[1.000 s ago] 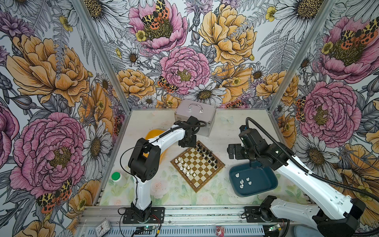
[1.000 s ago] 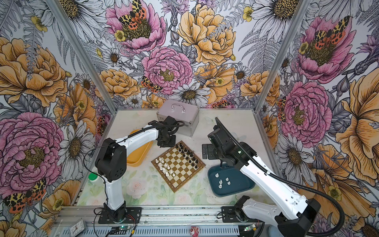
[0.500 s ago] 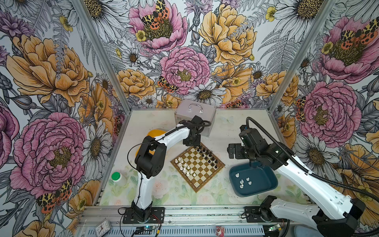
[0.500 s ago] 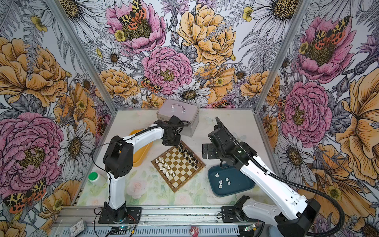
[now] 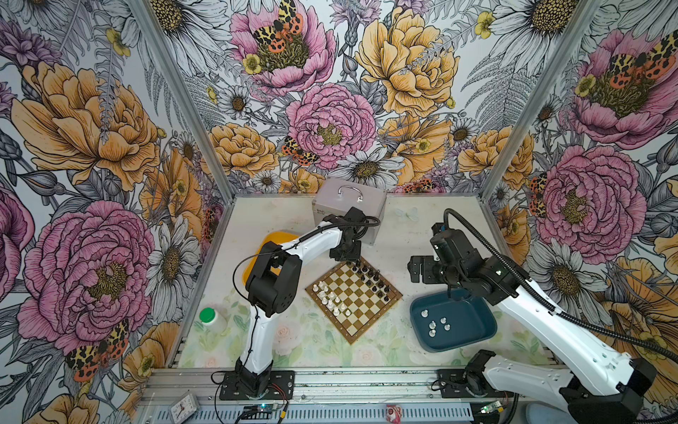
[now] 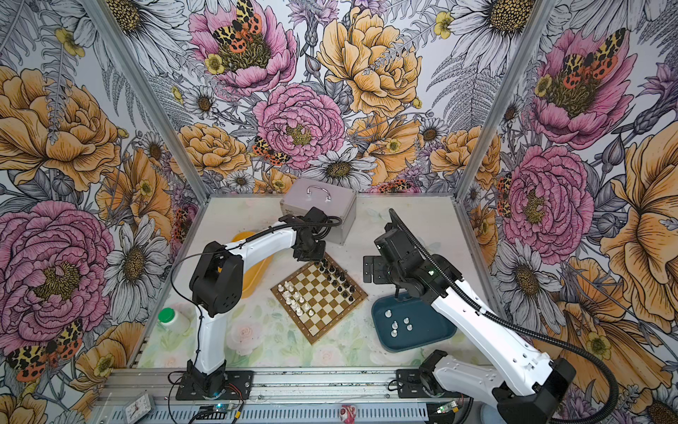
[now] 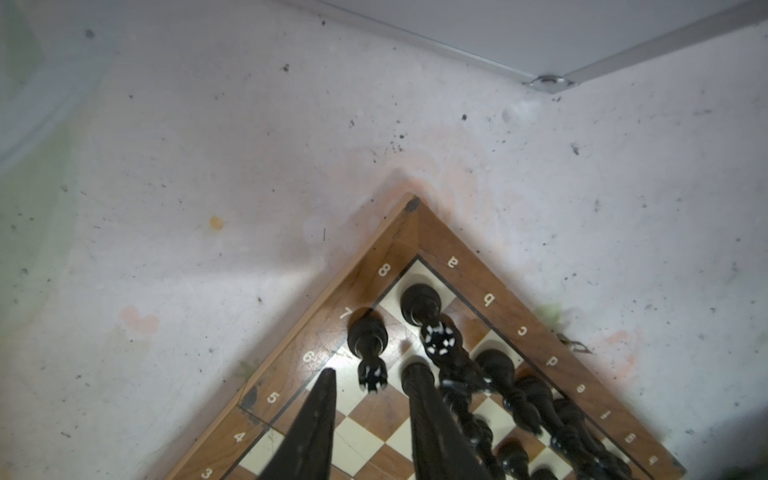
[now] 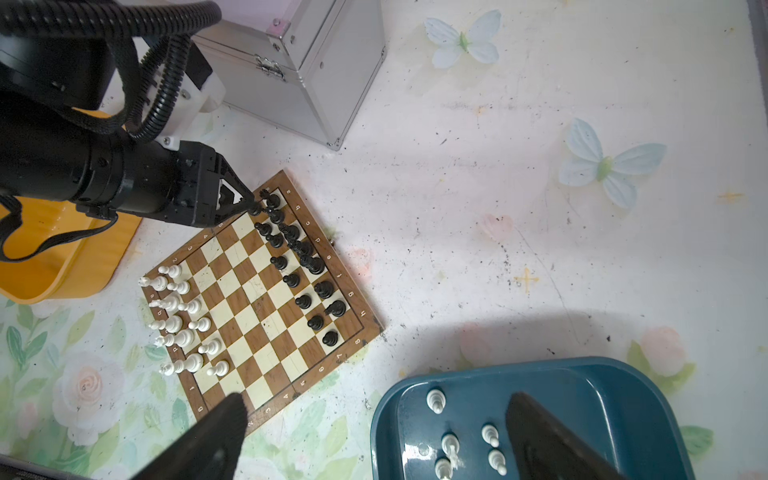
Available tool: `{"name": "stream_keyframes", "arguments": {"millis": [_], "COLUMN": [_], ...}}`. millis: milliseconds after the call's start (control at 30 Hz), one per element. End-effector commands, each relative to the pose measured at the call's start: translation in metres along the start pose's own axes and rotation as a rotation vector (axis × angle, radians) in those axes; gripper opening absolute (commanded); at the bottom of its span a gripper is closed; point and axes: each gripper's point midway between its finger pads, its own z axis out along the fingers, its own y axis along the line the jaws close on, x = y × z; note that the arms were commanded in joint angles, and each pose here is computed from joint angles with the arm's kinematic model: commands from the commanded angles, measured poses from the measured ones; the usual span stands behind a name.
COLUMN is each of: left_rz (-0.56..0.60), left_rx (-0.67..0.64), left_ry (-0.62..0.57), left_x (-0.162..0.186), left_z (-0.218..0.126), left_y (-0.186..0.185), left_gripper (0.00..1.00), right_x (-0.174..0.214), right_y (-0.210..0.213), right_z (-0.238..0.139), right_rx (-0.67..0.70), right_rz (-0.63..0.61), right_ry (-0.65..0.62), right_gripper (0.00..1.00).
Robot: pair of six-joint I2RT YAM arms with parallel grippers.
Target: Set up the chess pieces on the board
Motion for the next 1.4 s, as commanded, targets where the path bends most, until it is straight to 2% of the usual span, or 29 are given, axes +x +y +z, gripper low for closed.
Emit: {"name": "stream_keyframes", "arguments": {"millis": [0, 800, 1033, 1167, 1367], "left_rz": [0.014, 0.009, 0.007, 0.006, 0.005], "left_rx": [0.021, 0.007, 0.007, 0.005, 0.008], "left_ry": [-0.004, 0.011, 0.009, 0.007, -0.007], "left_x": [-0.006, -0.006, -0.007, -0.007, -0.009], "left_z": [0.003, 0.013, 0.013, 0.012, 0.003], "left_y": [-0.004, -0.001, -0.002, -0.002, -0.003], "left_gripper": [0.3, 0.21, 0.17, 0.1, 0.09], "right_x": [-0.007, -0.008, -0.008, -0.008, -0.006], "right_y": [-0.002, -0.009, -0.012, -0.013, -0.015], "right_z": [-0.005, -0.003, -0.004, -0.005, -0.005], "right_rx": [-0.008, 0.005, 0.005, 0.005, 0.004], "right_rz": [0.023, 0.019, 0.027, 0.028, 0.028], "right_ry": [-0.038, -0.032, -0.037, -0.038, -0.036], "right_gripper": [1.0, 1.0, 0.99, 1.0, 1.0]}}
